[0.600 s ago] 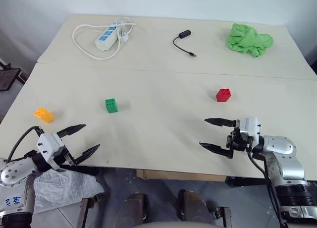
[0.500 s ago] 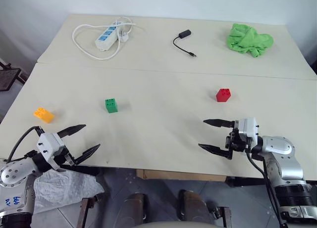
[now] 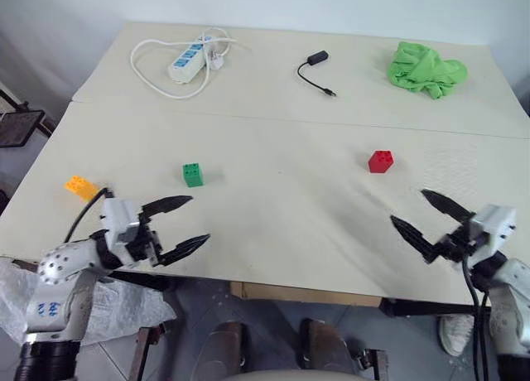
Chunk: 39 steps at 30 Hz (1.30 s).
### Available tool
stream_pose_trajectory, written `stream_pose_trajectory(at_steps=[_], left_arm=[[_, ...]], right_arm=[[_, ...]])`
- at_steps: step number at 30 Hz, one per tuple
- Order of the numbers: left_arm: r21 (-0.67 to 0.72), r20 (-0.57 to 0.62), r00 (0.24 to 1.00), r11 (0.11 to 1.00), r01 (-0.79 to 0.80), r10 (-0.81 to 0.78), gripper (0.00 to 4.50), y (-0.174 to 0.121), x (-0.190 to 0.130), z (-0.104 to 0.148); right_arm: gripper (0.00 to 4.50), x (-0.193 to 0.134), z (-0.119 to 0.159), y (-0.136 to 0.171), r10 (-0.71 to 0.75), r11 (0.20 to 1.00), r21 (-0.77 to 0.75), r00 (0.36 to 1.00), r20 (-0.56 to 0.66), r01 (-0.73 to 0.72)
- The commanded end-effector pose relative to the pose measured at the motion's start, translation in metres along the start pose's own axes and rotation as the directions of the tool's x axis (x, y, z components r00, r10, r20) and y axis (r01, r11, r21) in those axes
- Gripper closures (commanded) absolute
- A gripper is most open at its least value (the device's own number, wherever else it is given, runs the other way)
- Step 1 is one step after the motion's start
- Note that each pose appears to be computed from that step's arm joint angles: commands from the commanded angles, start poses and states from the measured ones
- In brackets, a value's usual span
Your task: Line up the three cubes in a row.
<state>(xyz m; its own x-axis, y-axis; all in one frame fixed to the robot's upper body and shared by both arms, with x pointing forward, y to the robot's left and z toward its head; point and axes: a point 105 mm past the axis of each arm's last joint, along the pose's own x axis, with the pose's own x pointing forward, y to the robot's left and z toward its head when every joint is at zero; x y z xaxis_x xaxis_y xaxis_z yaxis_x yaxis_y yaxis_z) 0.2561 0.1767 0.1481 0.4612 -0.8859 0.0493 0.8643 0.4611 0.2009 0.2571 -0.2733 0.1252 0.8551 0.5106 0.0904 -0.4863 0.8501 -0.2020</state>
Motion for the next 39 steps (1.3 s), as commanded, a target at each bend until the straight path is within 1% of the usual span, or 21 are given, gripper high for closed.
stream_pose_trajectory(at_steps=[1,2,4,6,7,10,13,14,15,17,20,27,30,33,35,37,38,39], left_arm=[[0.002,0.028,0.999,0.999,0.045,-0.045,0.03,-0.005,0.015,0.003],[0.002,0.022,0.998,0.998,0.056,-0.056,0.03,-0.006,0.017,0.000],[-0.004,0.008,0.996,0.996,0.085,-0.085,0.03,-0.009,0.021,-0.006],[-0.001,-0.001,0.996,0.996,0.091,-0.091,0.03,-0.008,0.023,-0.009],[0.002,-0.003,0.996,0.996,0.090,-0.090,0.03,-0.008,0.023,-0.009],[-0.009,-0.002,0.995,0.995,0.099,-0.099,0.03,-0.008,0.024,-0.009],[-0.003,-0.014,0.994,0.994,0.107,-0.107,0.03,-0.007,0.026,-0.009],[0.007,-0.020,0.994,0.994,0.111,-0.111,0.03,-0.007,0.027,-0.010],[0.014,-0.024,0.993,0.993,0.113,-0.113,0.03,-0.007,0.027,-0.010],[0.025,-0.025,0.994,0.994,0.110,-0.110,0.03,-0.006,0.028,-0.009],[0.028,-0.025,0.994,0.994,0.104,-0.104,0.03,-0.006,0.027,-0.009],[0.035,-0.033,0.996,0.996,0.080,-0.079,0.03,-0.007,0.023,-0.010],[0.037,-0.031,0.997,0.997,0.073,-0.072,0.00,-0.007,0.023,-0.010],[0.039,-0.032,0.997,0.997,0.073,-0.071,0.00,-0.008,0.023,-0.010],[0.040,-0.033,0.997,0.997,0.070,-0.069,0.00,-0.008,0.023,-0.011],[0.042,-0.035,0.997,0.997,0.067,-0.066,0.00,-0.008,0.022,-0.012],[0.044,-0.035,0.997,0.997,0.066,-0.064,0.00,-0.008,0.022,-0.012],[0.047,-0.035,0.998,0.997,0.057,-0.055,0.00,-0.008,0.021,-0.012]], right_arm=[[0.00,-0.009,-0.002,-0.011,-0.125,0.991,-0.047,0.992,-0.022,0.124],[0.00,-0.009,-0.006,-0.012,-0.151,0.988,-0.051,0.987,-0.045,0.149],[0.00,0.001,-0.006,-0.008,-0.153,0.988,-0.036,0.987,-0.045,0.152],[0.00,0.025,0.000,-0.008,-0.192,0.981,0.007,0.980,-0.056,0.192],[0.00,0.032,0.002,-0.009,-0.209,0.978,0.016,0.976,-0.066,0.210],[0.00,0.059,0.006,-0.012,-0.253,0.966,0.014,0.958,-0.136,0.257],[0.00,0.091,0.017,-0.022,-0.328,0.939,0.056,0.931,-0.162,0.340],[0.00,0.098,0.017,-0.028,-0.358,0.927,0.049,0.917,-0.177,0.371],[0.00,0.102,0.017,-0.032,-0.377,0.919,0.040,0.906,-0.190,0.391],[0.00,0.109,0.020,-0.034,-0.372,0.923,0.031,0.910,-0.182,0.383],[0.00,0.130,0.016,-0.042,-0.394,0.909,0.054,0.895,-0.210,0.413],[0.00,0.147,0.011,-0.037,-0.390,0.904,0.079,0.887,-0.247,0.419],[0.57,0.151,0.013,-0.033,-0.382,0.908,0.090,0.895,-0.232,0.410],[1.50,0.153,0.015,-0.027,-0.356,0.919,0.093,0.907,-0.225,0.383],[2.29,0.153,0.015,-0.025,-0.336,0.925,0.101,0.913,-0.230,0.366],[2.93,0.153,0.015,-0.024,-0.326,0.928,0.105,0.916,-0.233,0.356],[3.03,0.152,0.015,-0.025,-0.324,0.928,0.109,0.917,-0.234,0.356],[3.02,0.154,0.018,-0.022,-0.279,0.944,0.116,0.934,-0.225,0.310]])
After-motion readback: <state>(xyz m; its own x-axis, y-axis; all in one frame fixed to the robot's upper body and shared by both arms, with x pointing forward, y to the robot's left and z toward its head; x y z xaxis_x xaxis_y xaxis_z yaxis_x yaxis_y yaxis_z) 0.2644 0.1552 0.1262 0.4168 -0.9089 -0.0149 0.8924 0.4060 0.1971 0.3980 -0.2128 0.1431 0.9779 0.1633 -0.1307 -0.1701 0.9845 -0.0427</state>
